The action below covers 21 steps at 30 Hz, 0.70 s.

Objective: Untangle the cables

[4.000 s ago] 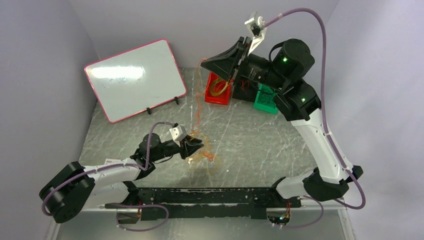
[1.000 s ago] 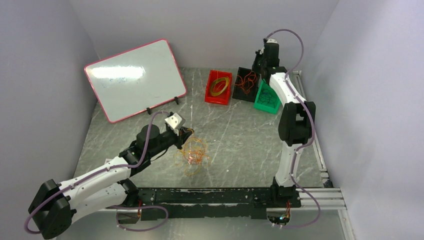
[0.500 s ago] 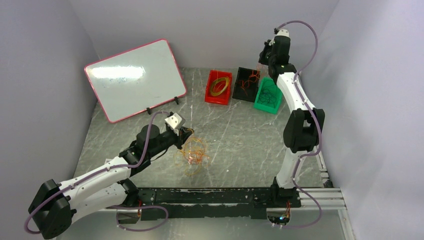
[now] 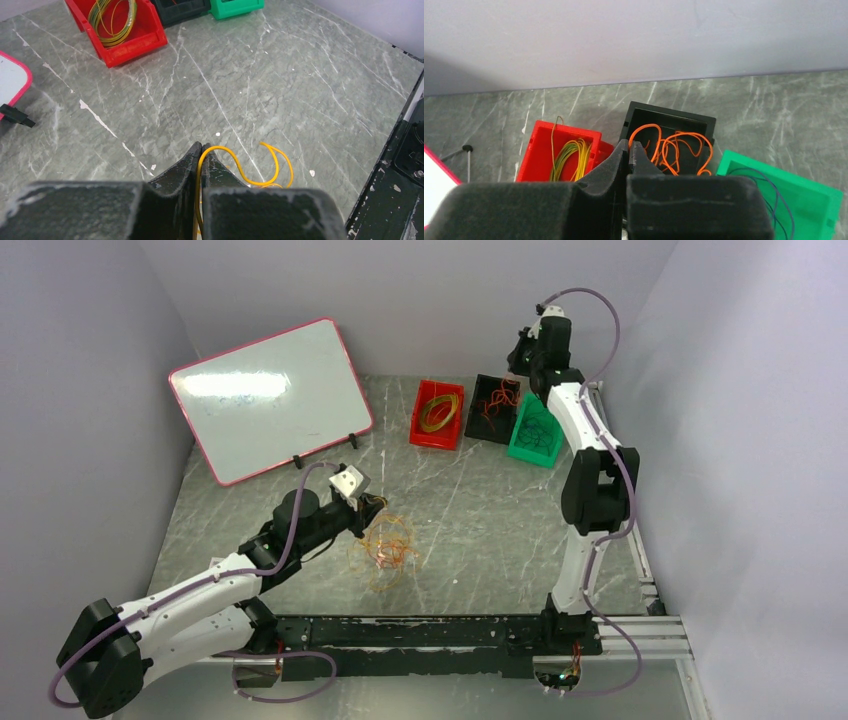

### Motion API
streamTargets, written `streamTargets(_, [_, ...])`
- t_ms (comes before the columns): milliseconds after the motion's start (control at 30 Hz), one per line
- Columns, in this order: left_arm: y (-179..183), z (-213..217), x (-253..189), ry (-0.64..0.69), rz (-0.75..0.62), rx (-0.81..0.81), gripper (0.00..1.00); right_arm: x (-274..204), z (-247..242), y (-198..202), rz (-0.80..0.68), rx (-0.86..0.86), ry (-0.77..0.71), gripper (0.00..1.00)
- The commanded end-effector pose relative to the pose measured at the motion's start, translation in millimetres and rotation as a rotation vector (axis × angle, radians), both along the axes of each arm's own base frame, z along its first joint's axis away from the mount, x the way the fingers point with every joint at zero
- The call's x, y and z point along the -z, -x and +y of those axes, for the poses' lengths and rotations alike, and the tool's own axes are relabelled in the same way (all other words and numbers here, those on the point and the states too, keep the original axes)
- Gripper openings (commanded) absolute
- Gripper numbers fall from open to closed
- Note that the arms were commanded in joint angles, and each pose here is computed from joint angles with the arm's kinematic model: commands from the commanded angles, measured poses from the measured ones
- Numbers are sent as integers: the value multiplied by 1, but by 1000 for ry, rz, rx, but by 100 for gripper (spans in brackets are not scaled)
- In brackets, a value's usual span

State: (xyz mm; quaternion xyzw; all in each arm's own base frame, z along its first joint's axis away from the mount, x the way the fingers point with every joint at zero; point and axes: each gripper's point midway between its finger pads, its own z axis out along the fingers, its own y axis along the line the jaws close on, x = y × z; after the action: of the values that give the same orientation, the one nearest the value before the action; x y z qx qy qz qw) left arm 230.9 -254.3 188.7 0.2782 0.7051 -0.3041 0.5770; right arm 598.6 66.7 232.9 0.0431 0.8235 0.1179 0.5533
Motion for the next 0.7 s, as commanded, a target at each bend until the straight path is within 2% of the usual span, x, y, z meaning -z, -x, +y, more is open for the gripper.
streamTargets(0, [-2, 0, -4, 13, -8, -14, 7, 9, 10, -8, 25, -79, -13, 0])
streamTargets(667, [-2, 2, -3, 6, -11, -17, 7, 46, 51, -3, 110, -218, -83, 0])
